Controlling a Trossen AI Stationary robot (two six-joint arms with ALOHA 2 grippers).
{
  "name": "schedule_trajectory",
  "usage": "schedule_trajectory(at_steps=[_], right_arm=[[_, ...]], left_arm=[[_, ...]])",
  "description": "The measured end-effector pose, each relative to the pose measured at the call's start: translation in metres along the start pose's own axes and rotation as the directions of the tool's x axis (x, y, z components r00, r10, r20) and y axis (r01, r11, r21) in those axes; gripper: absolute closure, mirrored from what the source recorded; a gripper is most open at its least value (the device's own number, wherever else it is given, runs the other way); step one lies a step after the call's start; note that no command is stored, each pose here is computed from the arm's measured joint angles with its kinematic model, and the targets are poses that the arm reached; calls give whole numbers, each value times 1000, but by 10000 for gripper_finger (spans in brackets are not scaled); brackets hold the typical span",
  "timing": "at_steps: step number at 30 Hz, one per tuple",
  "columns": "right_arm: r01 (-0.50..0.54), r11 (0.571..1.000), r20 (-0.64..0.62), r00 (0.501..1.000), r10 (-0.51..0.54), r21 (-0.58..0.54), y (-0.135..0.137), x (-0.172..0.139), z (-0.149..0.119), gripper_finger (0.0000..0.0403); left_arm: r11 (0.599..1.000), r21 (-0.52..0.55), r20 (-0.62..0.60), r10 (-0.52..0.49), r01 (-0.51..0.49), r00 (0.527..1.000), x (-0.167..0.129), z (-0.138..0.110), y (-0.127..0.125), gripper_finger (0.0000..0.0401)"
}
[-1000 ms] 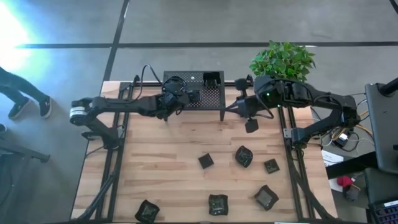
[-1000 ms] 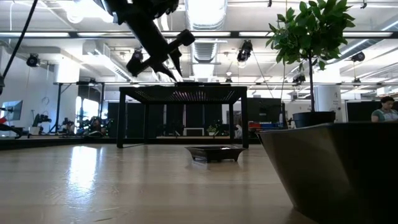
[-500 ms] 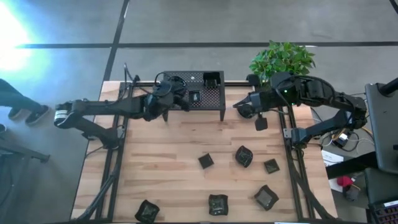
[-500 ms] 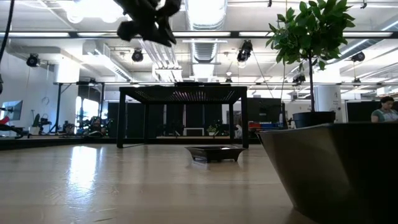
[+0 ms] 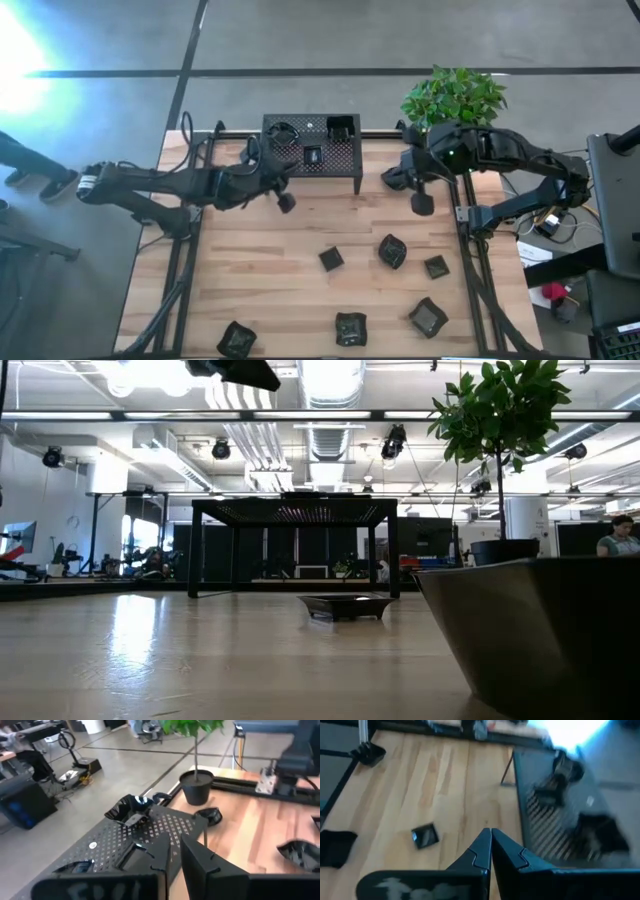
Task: Pick & Place Mini shaped plates
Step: Put the distorted square plate on top of the distorted square plate on the shelf
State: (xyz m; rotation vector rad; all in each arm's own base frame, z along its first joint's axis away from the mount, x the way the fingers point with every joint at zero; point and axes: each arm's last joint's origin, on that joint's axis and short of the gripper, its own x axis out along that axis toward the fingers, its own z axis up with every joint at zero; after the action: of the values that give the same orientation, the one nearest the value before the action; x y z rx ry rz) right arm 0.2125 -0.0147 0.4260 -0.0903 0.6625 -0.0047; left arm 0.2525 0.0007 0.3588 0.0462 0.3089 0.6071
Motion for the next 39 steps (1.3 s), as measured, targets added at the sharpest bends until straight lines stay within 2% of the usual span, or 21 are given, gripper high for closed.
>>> schedule_trajectory(at_steps=[7, 13, 19, 29, 33, 39], right_arm=[[16, 979, -197, 980, 25, 204, 3, 16, -27, 394], [77, 945, -395, 917, 58, 318, 9, 39, -61, 394], [133, 914, -518, 850, 94, 384, 23, 54, -88, 394], [138, 873, -551, 818, 167, 469, 66, 47, -111, 394], [170, 838, -576, 794, 195, 518, 86, 44, -120, 394], [225, 789, -614, 755, 231, 572, 119, 37, -135, 394]], left_arm=[[997, 72, -33, -33, 35, 999, -8, -5, -7, 398], [992, 113, -38, -52, 56, 998, -11, -6, -11, 399], [991, 113, -22, -73, 75, 997, -19, -4, -10, 399], [988, 118, -21, -95, 96, 995, -23, -4, -14, 399], [988, 118, -22, -99, 101, 995, -23, -4, -14, 399], [976, 114, -33, -182, 184, 983, -24, -5, -17, 399]])
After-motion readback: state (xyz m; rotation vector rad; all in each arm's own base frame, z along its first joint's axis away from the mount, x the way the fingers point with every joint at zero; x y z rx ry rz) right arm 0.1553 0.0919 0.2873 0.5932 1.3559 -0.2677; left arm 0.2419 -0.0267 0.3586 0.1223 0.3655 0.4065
